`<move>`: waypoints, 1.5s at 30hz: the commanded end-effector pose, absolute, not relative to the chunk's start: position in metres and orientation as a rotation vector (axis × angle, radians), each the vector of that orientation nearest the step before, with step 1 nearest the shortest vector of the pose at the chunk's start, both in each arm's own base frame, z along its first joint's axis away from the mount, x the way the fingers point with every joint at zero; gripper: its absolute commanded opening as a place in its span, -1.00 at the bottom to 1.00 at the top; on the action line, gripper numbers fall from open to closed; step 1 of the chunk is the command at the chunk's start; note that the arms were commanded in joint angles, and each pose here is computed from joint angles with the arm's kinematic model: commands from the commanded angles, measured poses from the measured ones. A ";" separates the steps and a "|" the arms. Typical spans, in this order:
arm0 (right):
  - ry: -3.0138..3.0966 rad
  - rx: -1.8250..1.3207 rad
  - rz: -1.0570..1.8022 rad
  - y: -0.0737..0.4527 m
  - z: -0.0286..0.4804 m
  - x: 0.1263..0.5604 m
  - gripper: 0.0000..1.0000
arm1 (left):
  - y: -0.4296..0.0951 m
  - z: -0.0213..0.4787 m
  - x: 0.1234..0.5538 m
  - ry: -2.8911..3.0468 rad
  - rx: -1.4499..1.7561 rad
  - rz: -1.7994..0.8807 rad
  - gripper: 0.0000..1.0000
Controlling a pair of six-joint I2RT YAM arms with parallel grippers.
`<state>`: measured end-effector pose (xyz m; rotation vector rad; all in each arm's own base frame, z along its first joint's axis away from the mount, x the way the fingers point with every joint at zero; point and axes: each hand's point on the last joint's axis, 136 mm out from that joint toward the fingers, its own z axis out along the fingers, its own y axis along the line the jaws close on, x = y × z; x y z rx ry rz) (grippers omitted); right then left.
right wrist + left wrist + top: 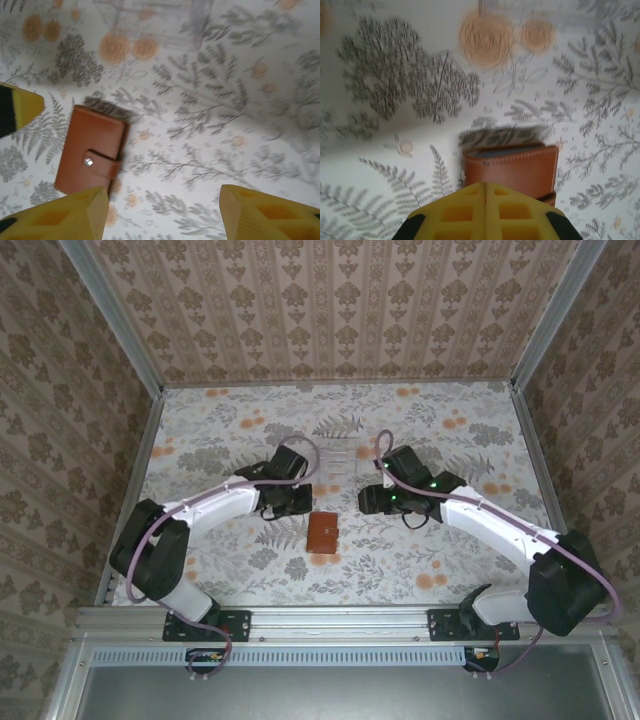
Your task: Take the credit cards out of the card holder
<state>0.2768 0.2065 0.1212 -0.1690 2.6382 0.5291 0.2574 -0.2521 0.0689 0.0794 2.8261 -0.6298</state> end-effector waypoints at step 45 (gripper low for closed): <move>2.949 -0.163 0.184 0.295 0.033 0.261 -0.09 | -0.262 0.011 0.191 2.864 0.042 -0.989 -0.78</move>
